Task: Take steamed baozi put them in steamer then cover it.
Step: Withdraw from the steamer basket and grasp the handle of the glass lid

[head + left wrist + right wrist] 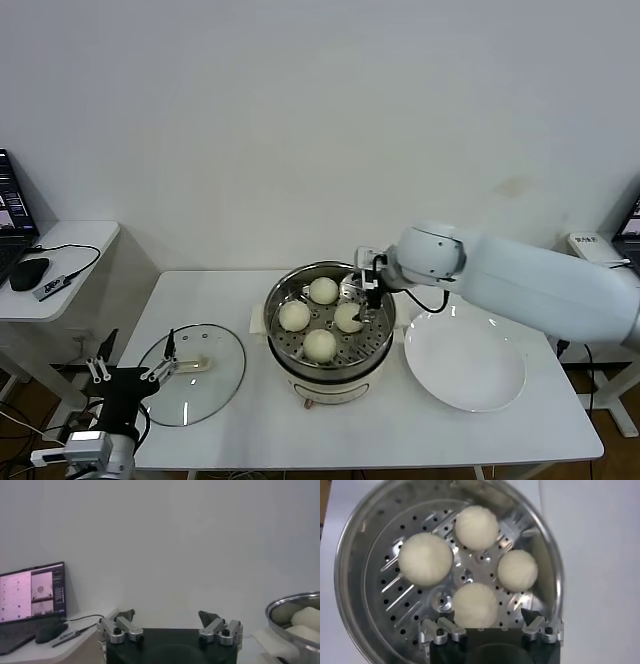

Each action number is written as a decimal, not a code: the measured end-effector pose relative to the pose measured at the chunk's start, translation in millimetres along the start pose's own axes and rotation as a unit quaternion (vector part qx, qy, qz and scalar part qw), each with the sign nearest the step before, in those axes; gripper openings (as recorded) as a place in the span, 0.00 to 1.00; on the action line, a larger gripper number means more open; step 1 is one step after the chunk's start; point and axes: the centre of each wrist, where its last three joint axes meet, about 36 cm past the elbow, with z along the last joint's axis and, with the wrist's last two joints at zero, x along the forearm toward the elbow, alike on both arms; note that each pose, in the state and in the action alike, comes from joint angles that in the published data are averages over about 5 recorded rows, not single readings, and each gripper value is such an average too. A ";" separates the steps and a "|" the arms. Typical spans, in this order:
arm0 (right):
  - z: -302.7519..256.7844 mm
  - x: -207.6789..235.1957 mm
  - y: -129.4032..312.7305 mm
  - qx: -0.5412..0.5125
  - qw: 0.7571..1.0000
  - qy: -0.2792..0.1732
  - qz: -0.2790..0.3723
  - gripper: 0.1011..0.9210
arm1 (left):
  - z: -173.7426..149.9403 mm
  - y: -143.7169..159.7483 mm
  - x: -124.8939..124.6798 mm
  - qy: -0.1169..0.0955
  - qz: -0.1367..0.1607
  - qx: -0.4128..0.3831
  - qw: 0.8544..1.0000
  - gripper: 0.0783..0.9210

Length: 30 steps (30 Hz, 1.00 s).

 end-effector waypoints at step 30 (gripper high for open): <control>186.0 2.7 196.6 -0.345 0.729 -0.387 0.447 0.88 | 60.5 8.4 -26.0 -0.049 0.004 -0.175 0.983 0.88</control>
